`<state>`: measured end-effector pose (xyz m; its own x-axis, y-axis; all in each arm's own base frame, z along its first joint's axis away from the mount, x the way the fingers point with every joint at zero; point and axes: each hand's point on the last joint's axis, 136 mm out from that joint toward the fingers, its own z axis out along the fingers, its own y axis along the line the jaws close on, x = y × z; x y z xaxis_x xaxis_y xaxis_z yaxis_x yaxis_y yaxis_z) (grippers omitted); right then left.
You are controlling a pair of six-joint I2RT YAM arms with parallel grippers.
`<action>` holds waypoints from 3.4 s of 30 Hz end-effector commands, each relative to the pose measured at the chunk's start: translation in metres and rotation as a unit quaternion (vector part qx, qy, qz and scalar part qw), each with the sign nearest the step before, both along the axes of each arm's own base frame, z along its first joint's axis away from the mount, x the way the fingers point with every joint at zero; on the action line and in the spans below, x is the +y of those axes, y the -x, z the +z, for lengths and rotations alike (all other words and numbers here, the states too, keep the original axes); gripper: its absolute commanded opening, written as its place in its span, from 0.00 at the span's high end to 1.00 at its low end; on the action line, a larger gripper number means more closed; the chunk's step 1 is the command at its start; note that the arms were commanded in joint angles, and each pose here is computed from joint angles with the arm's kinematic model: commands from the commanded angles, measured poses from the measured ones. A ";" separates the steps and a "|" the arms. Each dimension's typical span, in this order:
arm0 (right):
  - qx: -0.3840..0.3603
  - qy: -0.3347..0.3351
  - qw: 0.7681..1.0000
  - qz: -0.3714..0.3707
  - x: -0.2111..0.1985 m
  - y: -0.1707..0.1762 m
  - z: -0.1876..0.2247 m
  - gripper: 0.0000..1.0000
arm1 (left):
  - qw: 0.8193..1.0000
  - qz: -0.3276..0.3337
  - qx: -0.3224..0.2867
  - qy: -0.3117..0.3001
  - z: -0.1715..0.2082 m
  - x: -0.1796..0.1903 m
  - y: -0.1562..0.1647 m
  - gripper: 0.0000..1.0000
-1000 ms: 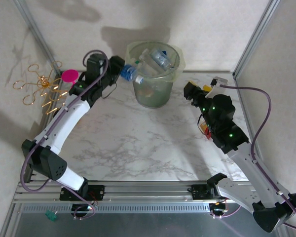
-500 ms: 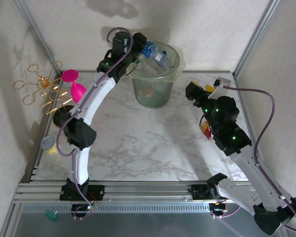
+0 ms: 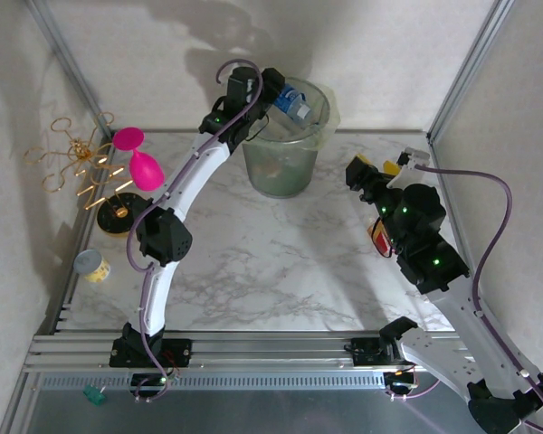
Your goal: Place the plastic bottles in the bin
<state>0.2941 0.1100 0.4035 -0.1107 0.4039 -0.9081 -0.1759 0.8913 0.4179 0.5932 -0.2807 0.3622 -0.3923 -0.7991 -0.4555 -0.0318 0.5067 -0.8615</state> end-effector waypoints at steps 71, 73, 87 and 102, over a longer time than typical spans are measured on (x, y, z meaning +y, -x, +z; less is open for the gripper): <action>0.471 0.065 0.874 -0.103 -0.116 -0.064 -0.326 0.01 | 0.942 -0.271 -0.165 -0.111 0.005 0.066 0.355 0.23; 0.476 0.064 0.871 -0.100 -0.114 -0.059 -0.330 0.01 | 0.944 -0.260 -0.162 -0.125 0.001 0.072 0.355 0.23; 0.498 0.073 0.860 -0.090 -0.106 -0.038 -0.355 0.16 | 0.950 -0.234 -0.155 -0.137 -0.002 0.085 0.357 0.24; 0.510 0.053 0.845 -0.153 -0.119 -0.053 -0.365 0.28 | 0.953 -0.211 -0.154 -0.151 0.006 0.097 0.359 0.23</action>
<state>0.3483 -0.0035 0.0494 -0.7655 0.4440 -0.4657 0.4181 0.8934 0.1644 0.2377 -0.1885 0.3529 -0.4958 -0.4104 -0.7654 0.4458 0.6361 -0.6298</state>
